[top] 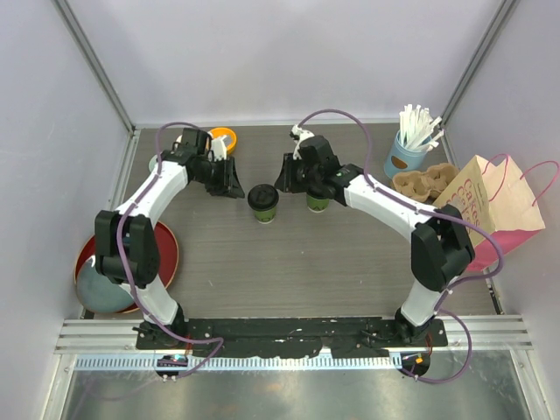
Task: Pack the takeout coffee
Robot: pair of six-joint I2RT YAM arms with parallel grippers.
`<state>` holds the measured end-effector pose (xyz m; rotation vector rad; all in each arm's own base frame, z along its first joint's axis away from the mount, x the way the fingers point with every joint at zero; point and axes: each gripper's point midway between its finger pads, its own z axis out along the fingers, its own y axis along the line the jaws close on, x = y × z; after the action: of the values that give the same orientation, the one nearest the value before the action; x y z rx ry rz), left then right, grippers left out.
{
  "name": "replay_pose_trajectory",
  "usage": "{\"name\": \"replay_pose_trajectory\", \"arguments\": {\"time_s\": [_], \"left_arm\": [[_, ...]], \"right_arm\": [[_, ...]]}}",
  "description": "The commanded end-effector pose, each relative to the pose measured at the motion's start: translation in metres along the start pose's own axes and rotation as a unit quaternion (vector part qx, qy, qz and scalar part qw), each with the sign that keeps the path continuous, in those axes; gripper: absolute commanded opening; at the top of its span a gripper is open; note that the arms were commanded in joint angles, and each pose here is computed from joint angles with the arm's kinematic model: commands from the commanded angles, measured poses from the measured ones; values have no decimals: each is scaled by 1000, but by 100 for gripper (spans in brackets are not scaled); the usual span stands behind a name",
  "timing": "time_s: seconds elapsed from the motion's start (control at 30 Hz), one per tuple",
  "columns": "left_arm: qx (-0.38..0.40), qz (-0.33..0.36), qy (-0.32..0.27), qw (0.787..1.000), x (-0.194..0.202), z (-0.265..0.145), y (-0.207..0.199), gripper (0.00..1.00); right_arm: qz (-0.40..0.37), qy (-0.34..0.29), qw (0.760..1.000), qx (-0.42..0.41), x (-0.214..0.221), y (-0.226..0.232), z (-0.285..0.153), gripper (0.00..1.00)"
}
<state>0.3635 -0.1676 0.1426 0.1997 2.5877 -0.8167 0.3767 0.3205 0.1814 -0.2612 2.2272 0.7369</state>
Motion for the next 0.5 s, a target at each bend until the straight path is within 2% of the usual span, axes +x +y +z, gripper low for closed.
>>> {"name": "replay_pose_trajectory", "arguments": {"time_s": [0.0,0.2,0.47], "left_arm": [[33,-14,-30,999,-12,-2,-16,35],[37,-21,-26,999,-9,3,-14,36],[50,-30,-5,998,-3,14,-14,33]], "right_arm": [[30,-11,999,-31,-10,13,8,28],[48,5,998,-31,4,7,15,30],[59,18,998,-25,15,-2,22,26]]}}
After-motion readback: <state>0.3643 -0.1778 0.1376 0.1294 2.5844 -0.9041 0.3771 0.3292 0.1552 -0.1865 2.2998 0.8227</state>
